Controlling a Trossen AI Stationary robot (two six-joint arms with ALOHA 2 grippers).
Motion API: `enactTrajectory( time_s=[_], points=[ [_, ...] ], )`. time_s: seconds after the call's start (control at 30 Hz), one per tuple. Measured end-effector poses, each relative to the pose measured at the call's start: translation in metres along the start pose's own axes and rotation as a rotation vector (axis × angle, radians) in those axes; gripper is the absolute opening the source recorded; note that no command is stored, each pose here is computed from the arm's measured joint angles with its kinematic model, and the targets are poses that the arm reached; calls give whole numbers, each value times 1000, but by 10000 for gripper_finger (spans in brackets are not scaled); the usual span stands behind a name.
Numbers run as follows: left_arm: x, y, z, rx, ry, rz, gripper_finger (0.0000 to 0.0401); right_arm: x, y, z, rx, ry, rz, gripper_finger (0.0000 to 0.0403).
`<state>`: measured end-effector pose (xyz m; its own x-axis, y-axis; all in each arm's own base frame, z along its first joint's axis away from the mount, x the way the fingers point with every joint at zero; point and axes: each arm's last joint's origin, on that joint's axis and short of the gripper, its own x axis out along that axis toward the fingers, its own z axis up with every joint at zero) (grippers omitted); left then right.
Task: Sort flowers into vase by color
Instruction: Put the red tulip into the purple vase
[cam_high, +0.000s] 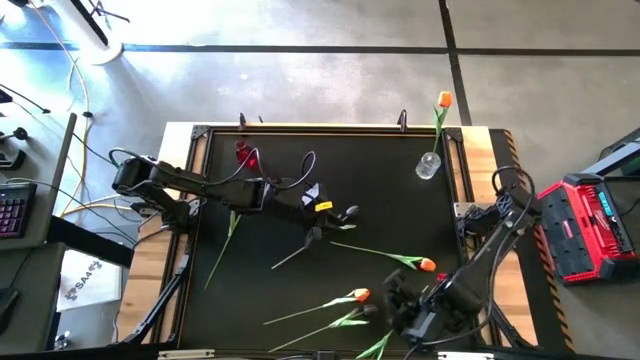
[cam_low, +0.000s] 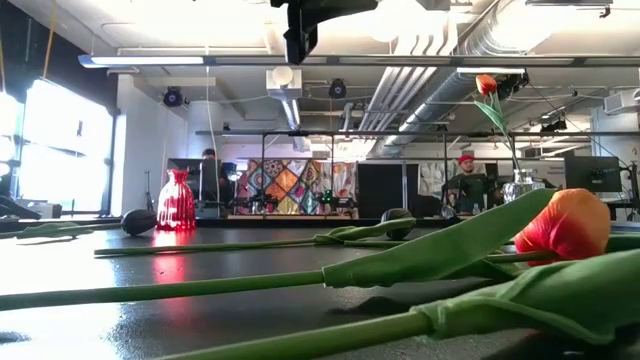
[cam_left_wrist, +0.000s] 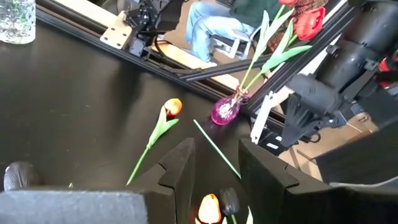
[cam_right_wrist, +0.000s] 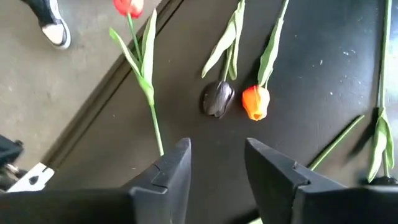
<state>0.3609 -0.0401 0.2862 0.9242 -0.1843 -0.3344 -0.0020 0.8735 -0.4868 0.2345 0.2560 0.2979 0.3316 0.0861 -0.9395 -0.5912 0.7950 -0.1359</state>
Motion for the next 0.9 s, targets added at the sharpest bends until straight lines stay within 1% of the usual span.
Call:
enactTrajectory(
  time_s=[0.1, 0.23, 0.47, 0.67, 0.8, 0.9],
  points=[
    [0, 0, 0, 11, -1, 0, 110, 11, 3, 2, -71, 32, 9, 144],
    [0, 0, 0, 18, -2, -1, 110, 28, 8, 5, -173, 81, 51, 144],
    [0, -1, 0, 20, 1, -4, 110, 70, 20, 13, -249, 139, 141, 144],
    [0, -6, -3, 24, 8, -14, 110, 98, 27, 17, -256, 158, 178, 144],
    [0, -6, -6, 24, 34, -6, 110, 106, 30, 22, -249, 119, 185, 144],
    [0, -4, -10, 21, 69, 13, 110, 116, 29, 25, -221, 107, 192, 144]
  ],
)
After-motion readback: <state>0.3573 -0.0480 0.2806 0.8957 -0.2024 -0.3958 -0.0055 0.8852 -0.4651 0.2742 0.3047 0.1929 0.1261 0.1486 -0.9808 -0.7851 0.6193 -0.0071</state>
